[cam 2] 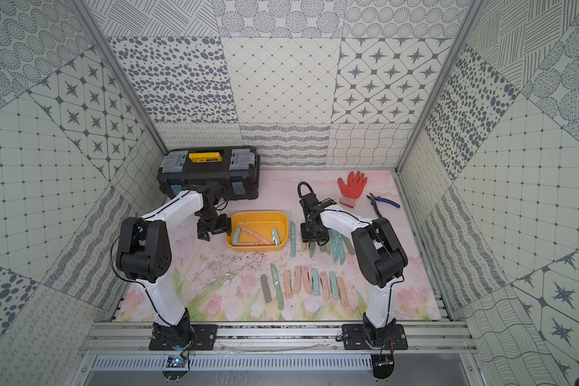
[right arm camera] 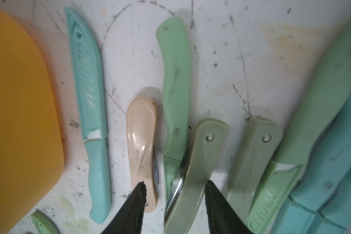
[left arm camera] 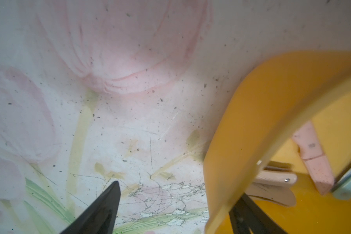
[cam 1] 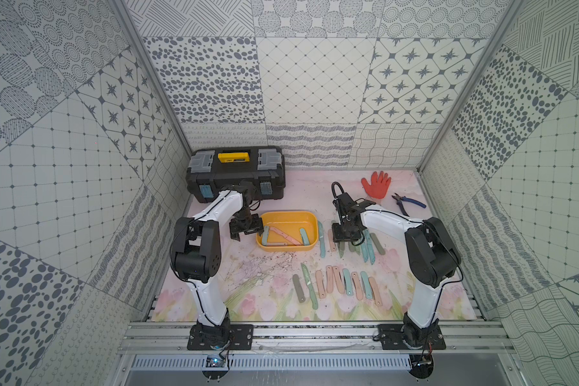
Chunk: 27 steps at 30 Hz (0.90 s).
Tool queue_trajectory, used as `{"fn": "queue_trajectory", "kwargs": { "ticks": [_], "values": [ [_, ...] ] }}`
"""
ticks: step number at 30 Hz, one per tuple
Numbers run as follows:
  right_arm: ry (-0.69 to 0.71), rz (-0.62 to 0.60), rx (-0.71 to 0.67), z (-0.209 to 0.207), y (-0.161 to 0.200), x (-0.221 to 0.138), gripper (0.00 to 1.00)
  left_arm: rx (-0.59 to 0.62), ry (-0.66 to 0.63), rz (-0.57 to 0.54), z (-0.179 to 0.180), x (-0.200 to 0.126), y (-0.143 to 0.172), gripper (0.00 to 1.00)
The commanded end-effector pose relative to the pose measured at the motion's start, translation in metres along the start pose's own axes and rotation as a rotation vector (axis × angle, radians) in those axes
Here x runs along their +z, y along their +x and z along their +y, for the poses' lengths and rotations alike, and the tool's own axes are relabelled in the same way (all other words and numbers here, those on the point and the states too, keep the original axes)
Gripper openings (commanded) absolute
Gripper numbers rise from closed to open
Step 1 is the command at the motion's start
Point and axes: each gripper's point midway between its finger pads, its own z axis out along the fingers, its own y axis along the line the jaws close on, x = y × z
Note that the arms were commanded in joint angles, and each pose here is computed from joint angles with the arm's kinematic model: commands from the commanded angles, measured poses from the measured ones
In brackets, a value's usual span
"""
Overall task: Take the fruit knife out of the storage box
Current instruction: Place the fruit knife at the center of the board.
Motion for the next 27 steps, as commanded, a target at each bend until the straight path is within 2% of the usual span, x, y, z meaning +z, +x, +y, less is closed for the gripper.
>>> {"fn": "queue_trajectory", "kwargs": {
  "ticks": [1, 8, 15, 22, 27],
  "values": [
    [0.019, -0.008, 0.008, -0.001, -0.006, 0.002, 0.5, 0.004, -0.005, 0.012, 0.001, -0.004, 0.003, 0.81],
    [0.033, -0.014, 0.008, -0.005, -0.005, -0.001, 0.5, 0.003, -0.005, 0.011, 0.001, -0.004, 0.003, 0.81],
    [-0.124, -0.101, -0.029, 0.027, -0.014, -0.027, 0.49, 0.003, -0.006, 0.011, 0.001, -0.004, 0.002, 0.81],
    [-0.215, -0.393, -0.171, 0.073, -0.041, -0.088, 0.56, 0.004, -0.008, 0.01, 0.001, -0.003, 0.002, 0.81],
    [-0.339, -0.472, -0.274, 0.108, -0.047, -0.117, 0.57, 0.003, -0.007, 0.011, 0.001, -0.003, 0.002, 0.81]
  ]
}}
